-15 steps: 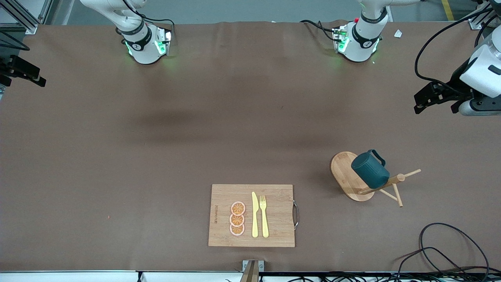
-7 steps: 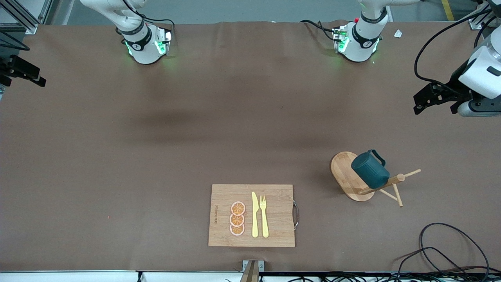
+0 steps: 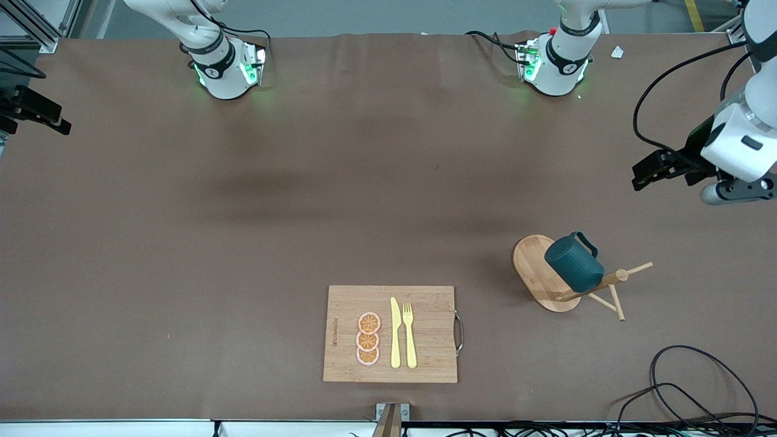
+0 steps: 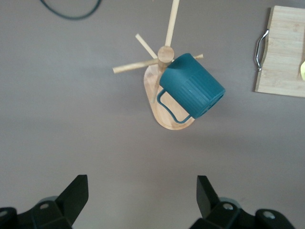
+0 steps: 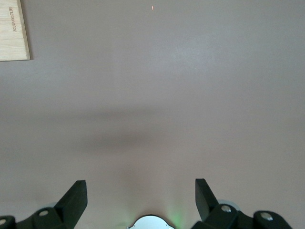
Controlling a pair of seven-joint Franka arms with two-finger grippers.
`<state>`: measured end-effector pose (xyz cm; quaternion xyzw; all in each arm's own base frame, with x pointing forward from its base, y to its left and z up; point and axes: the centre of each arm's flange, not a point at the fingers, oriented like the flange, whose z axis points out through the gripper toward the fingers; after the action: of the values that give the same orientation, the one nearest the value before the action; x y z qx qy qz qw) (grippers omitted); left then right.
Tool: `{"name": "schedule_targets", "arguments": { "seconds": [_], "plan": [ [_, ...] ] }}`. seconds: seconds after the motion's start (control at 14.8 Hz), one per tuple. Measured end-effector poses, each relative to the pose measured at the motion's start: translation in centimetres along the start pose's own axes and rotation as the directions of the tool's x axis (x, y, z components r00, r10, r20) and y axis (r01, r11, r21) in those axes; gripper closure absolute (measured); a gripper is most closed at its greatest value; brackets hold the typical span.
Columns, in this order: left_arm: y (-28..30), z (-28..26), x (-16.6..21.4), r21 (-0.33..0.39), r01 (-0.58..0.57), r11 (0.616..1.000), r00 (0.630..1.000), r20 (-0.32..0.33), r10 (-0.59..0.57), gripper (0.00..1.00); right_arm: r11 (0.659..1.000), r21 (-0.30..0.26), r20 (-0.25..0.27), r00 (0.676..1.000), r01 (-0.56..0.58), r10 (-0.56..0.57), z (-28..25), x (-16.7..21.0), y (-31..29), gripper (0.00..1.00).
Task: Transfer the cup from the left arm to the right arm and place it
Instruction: 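Reach the left gripper to the teal mug on the wooden stand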
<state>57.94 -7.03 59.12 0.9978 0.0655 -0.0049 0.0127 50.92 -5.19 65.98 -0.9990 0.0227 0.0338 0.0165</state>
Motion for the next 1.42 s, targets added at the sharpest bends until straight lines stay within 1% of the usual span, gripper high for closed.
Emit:
{"name": "schedule_targets", "arguments": {
  "seconds": [0.07,0.2,0.41,0.54,0.68,0.88,0.95,1.01,1.28,1.42],
  "plan": [
    [0.2,0.8,0.3,-0.014,0.045,0.999,0.999,0.019,-0.045,0.0,1.0,0.0,-0.002,1.0,0.0,0.0,0.0,0.0,0.0,0.0],
    [0.6,2.7,1.0,-0.017,0.162,0.987,0.985,0.056,-0.161,0.0,1.0,0.0,-0.006,1.0,0.0,0.0,-0.1,0.1,0.0,0.0],
    [1.2,5.5,2.4,-0.02,0.311,0.95,0.947,0.096,-0.308,0.0,1.0,-0.001,-0.007,1.0,0.0,0.0,-0.1,0.1,0.0,0.0],
    [1.8,7.5,3.8,-0.054,0.419,0.906,0.901,0.15,-0.407,0.0,1.0,-0.012,-0.007,1.0,-0.002,0.002,-0.1,0.1,0.2,0.0],
    [1.8,9.7,5.5,-0.083,0.501,0.862,0.857,0.19,-0.48,0.0,1.0,-0.021,-0.006,1.0,-0.004,0.004,-0.1,0.1,0.3,0.0],
    [0.4,12.7,7.6,-0.112,0.616,0.779,0.776,0.254,-0.577,0.0,1.0,-0.022,-0.005,1.0,-0.004,0.004,-0.1,0.0,0.3,0.0],
    [0.0,13.6,8.1,-0.111,0.64,0.76,0.756,0.268,-0.597,0.0,1.0,-0.022,-0.005,1.0,-0.003,0.003,-0.1,0.0,0.3,0.0],
    [-0.2,14.5,8.5,-0.111,0.654,0.748,0.744,0.274,-0.61,0.0,1.0,-0.022,-0.005,1.0,-0.002,0.002,-0.1,0.0,0.2,0.0],
    [0.6,16.5,9.4,-0.119,0.684,0.719,0.719,0.272,-0.639,0.0,1.0,-0.022,-0.006,1.0,0.003,-0.003,-0.3,-0.1,-0.1,0.0],
    [0.8,17.7,9.9,-0.118,0.693,0.711,0.711,0.274,-0.648,0.0,1.0,-0.023,-0.01,1.0,0.003,-0.003,-0.4,-0.1,-0.1,0.0]
  ]
}}
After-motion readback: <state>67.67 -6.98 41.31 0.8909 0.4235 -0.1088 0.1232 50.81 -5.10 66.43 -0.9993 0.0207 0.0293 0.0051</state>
